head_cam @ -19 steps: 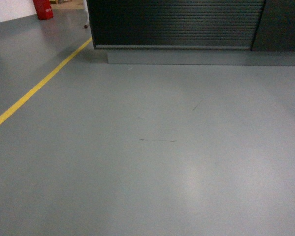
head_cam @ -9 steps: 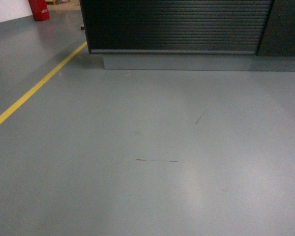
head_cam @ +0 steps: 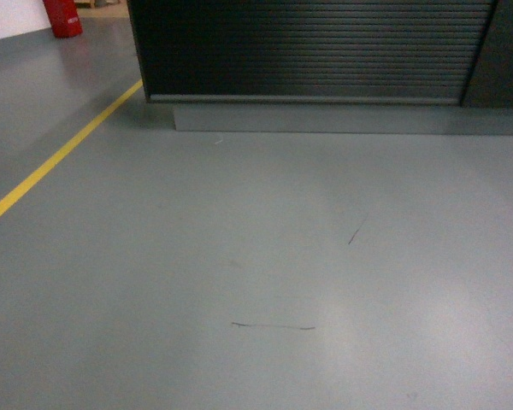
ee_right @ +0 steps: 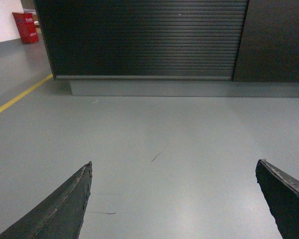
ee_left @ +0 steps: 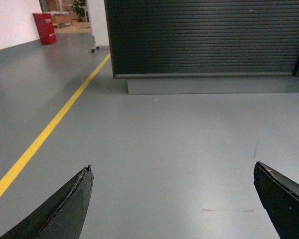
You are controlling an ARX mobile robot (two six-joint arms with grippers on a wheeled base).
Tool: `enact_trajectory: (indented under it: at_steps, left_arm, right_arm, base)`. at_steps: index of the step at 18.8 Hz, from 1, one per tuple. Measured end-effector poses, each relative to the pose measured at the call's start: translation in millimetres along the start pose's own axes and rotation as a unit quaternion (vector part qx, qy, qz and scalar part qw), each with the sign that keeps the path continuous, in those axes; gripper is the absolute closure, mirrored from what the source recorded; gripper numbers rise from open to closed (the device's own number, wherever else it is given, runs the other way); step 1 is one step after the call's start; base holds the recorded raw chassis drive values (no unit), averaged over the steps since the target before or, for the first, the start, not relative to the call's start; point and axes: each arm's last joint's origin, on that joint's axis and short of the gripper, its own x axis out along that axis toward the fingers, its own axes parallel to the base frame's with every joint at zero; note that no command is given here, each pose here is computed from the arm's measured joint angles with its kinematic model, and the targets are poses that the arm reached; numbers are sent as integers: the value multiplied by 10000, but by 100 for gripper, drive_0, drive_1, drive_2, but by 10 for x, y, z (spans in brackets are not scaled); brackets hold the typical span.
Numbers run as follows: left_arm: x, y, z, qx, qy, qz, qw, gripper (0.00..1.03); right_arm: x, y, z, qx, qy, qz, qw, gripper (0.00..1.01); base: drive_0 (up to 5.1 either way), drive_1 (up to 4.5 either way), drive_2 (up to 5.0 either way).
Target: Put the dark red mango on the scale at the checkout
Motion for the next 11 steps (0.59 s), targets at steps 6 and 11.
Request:
enact_trajectory:
  at_steps: [6, 11]
  left_arm:
    - [0, 0, -2, 0, 11, 6, 10000, 5]
    - [0, 0, 1, 0, -6, 2, 10000, 5]
  right_arm:
    - [0, 0, 2, 0, -10, -2, 10000, 3]
    - [0, 0, 3, 0, -17, -2, 10000, 3]
  base:
    - [-5, 282, -292]
    - [-1, 432, -434]
